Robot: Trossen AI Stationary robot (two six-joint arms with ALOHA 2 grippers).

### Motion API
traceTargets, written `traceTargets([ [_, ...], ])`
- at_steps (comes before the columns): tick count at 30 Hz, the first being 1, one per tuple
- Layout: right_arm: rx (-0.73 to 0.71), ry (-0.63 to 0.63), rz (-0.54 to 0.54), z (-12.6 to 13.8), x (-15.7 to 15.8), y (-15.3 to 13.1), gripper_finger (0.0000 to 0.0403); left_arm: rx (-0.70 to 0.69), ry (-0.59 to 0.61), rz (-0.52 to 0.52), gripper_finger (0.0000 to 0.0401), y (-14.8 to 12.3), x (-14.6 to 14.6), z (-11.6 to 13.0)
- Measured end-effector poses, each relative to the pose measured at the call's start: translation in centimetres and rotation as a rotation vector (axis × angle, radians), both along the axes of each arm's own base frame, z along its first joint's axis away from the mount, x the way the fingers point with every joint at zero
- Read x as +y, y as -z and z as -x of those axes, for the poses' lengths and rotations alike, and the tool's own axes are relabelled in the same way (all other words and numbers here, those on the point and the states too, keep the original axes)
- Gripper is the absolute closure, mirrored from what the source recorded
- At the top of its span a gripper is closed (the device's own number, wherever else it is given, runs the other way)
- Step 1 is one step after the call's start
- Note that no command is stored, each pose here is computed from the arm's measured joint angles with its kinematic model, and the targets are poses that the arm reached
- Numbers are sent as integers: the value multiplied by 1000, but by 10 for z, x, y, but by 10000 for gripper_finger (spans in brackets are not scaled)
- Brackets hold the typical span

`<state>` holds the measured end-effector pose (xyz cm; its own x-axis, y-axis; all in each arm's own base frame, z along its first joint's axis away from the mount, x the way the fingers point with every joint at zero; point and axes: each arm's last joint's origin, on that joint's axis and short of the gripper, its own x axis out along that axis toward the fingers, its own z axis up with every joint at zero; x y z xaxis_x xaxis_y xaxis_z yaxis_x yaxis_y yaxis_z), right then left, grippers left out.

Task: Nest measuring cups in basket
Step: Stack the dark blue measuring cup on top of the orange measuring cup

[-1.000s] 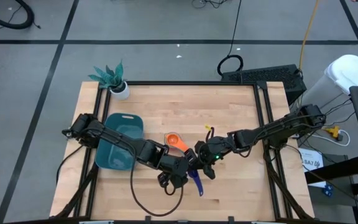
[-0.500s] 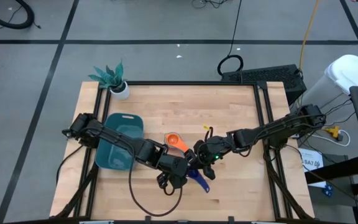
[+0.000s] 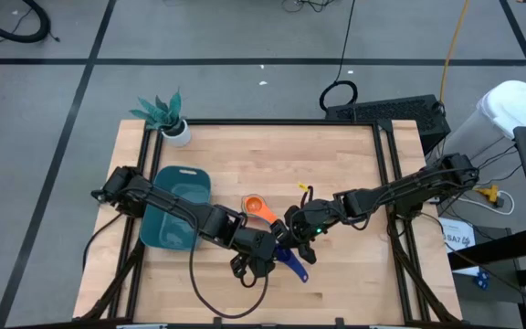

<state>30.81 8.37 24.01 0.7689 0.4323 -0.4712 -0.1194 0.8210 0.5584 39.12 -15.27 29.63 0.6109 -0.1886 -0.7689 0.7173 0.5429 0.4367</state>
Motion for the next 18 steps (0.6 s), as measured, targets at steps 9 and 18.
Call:
traceTargets([
  [9,-4,-2,3,0,0,-1,403,-2,6,-5,344,0,0,0],
  [18,-2,-18,28,-2,0,-6,403,-9,15,-12,354,0,-1,0],
])
